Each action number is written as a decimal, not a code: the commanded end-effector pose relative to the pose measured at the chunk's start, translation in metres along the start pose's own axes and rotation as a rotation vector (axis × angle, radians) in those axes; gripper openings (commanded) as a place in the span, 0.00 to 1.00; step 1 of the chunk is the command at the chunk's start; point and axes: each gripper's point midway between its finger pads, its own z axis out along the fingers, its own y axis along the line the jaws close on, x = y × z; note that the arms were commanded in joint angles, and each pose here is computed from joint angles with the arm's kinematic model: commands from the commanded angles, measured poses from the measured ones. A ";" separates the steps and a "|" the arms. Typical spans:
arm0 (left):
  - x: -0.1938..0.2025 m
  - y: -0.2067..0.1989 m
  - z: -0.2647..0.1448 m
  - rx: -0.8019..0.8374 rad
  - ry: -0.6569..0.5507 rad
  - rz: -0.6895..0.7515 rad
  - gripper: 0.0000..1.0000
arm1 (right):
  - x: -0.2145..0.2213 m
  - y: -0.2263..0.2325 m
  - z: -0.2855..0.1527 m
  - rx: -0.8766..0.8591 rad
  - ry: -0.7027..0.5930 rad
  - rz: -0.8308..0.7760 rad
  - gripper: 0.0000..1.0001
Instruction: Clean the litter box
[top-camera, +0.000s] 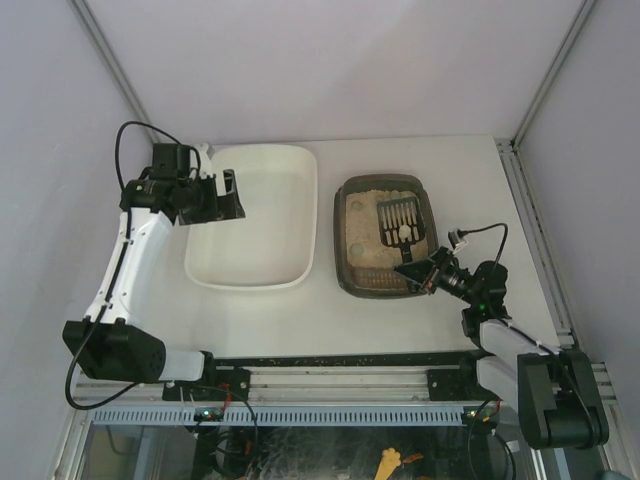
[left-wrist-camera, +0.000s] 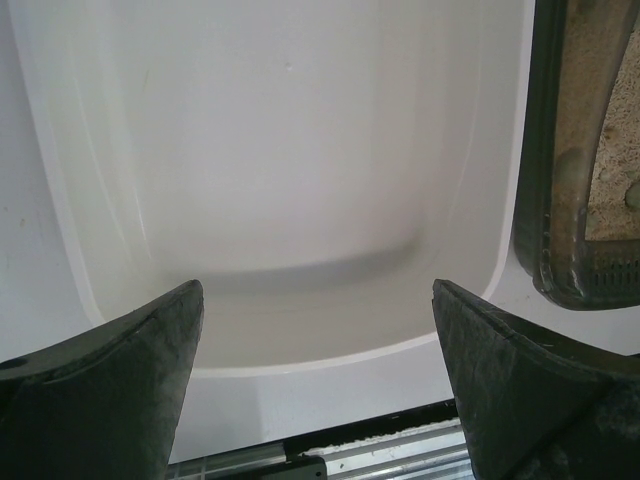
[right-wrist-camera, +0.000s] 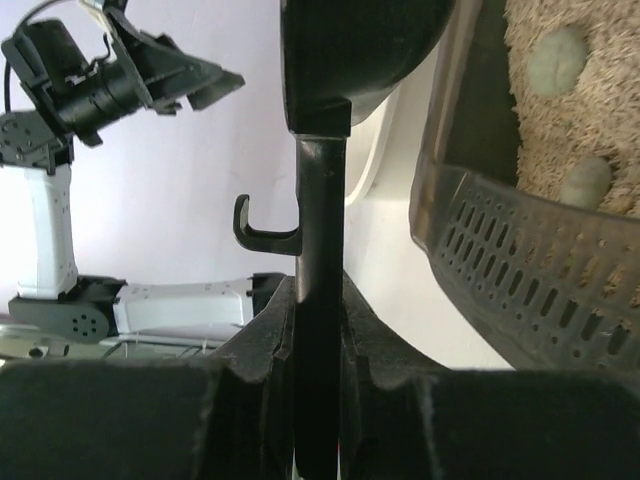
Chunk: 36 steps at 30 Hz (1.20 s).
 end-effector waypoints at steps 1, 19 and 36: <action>-0.002 -0.003 -0.008 0.024 -0.039 0.026 0.99 | -0.020 0.010 0.001 -0.021 -0.059 -0.060 0.00; -0.026 0.004 -0.027 0.059 -0.112 -0.026 1.00 | -0.017 0.029 0.031 0.033 0.008 -0.106 0.00; -0.041 0.062 -0.070 0.057 -0.214 -0.157 1.00 | 0.008 0.059 0.100 0.132 0.168 -0.169 0.00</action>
